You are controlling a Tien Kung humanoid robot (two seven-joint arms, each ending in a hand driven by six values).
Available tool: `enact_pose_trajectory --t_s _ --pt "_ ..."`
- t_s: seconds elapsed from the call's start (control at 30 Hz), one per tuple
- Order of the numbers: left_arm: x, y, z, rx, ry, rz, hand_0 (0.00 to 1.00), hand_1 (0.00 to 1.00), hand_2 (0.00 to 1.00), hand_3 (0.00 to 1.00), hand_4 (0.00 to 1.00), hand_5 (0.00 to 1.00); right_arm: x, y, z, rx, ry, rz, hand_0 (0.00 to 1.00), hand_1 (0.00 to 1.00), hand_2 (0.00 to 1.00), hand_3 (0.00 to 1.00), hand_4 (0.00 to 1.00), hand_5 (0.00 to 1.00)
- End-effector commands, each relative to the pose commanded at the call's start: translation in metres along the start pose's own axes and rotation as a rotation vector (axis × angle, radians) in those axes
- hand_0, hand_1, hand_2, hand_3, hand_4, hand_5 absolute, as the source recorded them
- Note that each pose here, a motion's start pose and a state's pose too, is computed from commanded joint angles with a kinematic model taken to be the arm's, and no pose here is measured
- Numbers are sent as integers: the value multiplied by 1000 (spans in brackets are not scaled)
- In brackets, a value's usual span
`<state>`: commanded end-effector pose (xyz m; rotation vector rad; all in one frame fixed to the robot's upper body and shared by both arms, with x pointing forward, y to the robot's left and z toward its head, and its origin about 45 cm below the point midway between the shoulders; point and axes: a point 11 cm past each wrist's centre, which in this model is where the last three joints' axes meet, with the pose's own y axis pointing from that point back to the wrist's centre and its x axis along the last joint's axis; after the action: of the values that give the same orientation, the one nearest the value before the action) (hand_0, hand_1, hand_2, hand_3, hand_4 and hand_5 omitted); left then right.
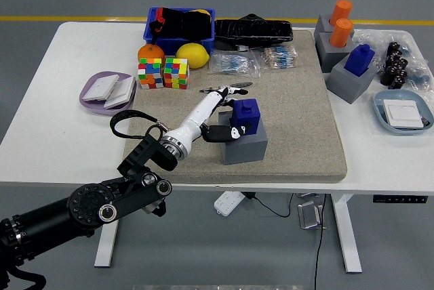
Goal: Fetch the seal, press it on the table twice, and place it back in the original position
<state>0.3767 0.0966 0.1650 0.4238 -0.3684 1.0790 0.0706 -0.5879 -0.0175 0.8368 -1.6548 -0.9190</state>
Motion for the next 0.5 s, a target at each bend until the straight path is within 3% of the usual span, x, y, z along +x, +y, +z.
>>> enact_pose_trajectory --t_s 0.13,0.17,0.33,0.37,0.5 --pt "0 0 -1 0 -1 -3 848 813 747 822 750 2 0 0 0 0 1 0 885 746 732 740 843 522" --pt "-1 0 -2 0 -3 -3 896 921 847 853 818 2 0 0 0 1 0 0 884 746 732 739 843 522" --pt "-1 0 -3 0 -5 -13 896 921 847 853 818 2 0 0 0 1 -1 -1 884 746 732 739 843 522" --pt "-1 0 -3 0 -4 -14 964 984 919 910 972 2 0 0 0 1 -1 -1 884 746 732 740 844 522" --pt "-1 -1 -4 4 1 -19 964 984 919 910 972 2 0 0 0 1 -1 -1 884 746 732 740 844 522"
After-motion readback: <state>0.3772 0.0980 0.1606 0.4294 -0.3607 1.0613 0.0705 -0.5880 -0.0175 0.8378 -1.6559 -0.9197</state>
